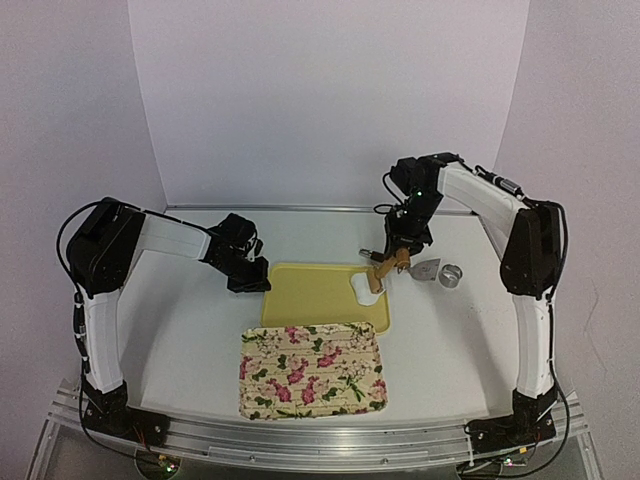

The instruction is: Roll out the dumpling wrappers from the dough

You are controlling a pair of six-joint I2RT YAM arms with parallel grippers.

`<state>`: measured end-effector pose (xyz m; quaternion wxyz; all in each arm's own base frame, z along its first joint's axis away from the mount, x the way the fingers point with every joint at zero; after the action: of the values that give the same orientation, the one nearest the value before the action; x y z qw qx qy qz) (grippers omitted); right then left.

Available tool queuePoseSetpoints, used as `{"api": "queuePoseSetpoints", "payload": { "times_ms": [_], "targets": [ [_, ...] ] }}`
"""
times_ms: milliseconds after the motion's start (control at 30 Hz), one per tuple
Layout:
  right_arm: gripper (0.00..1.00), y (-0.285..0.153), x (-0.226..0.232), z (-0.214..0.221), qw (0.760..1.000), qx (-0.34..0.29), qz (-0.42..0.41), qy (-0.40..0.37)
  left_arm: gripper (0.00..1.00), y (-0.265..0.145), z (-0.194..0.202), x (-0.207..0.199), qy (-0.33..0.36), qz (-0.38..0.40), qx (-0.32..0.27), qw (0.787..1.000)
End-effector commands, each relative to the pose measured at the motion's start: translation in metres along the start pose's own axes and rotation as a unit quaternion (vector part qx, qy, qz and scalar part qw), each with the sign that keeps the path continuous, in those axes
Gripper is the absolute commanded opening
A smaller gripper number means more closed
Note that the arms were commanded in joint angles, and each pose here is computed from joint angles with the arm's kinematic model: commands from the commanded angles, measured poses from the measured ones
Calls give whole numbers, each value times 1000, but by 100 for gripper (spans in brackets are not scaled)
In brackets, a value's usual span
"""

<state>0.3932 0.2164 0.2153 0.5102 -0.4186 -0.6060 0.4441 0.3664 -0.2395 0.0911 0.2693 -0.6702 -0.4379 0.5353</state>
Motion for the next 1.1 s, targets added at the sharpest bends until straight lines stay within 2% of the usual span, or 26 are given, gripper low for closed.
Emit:
{"api": "queuePoseSetpoints", "payload": {
  "times_ms": [0,367,567,733,867,1067],
  "targets": [
    [0,14,-6,5,999,30,32,4,0,7,21,28,-24,-64,43,997],
    [0,42,-9,-3,998,50,42,16,0,6,21,27,-23,-64,43,997],
    [0,-11,11,-7,1000,-3,-26,10,0,4,19,25,-18,-62,43,997],
    [0,-50,24,2,996,-18,-83,4,0,5,17,23,2,-49,42,998],
    [0,-59,25,14,995,-3,-104,2,0,5,12,18,23,-39,39,998],
    [0,-44,20,20,995,23,-98,-3,0,8,8,15,35,-37,41,998]
  ]
}}
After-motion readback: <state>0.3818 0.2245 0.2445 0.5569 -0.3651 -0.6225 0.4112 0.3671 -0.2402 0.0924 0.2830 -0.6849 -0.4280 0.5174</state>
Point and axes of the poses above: each gripper's point midway between its finger pads, its own y axis out along the fingers, its own x axis along the line the jaws close on, z = x × y, the point moved 9 cm from there along -y, back along the fingers, and after that the axes turned 5 degrees about -y, right-handed, at the moved point
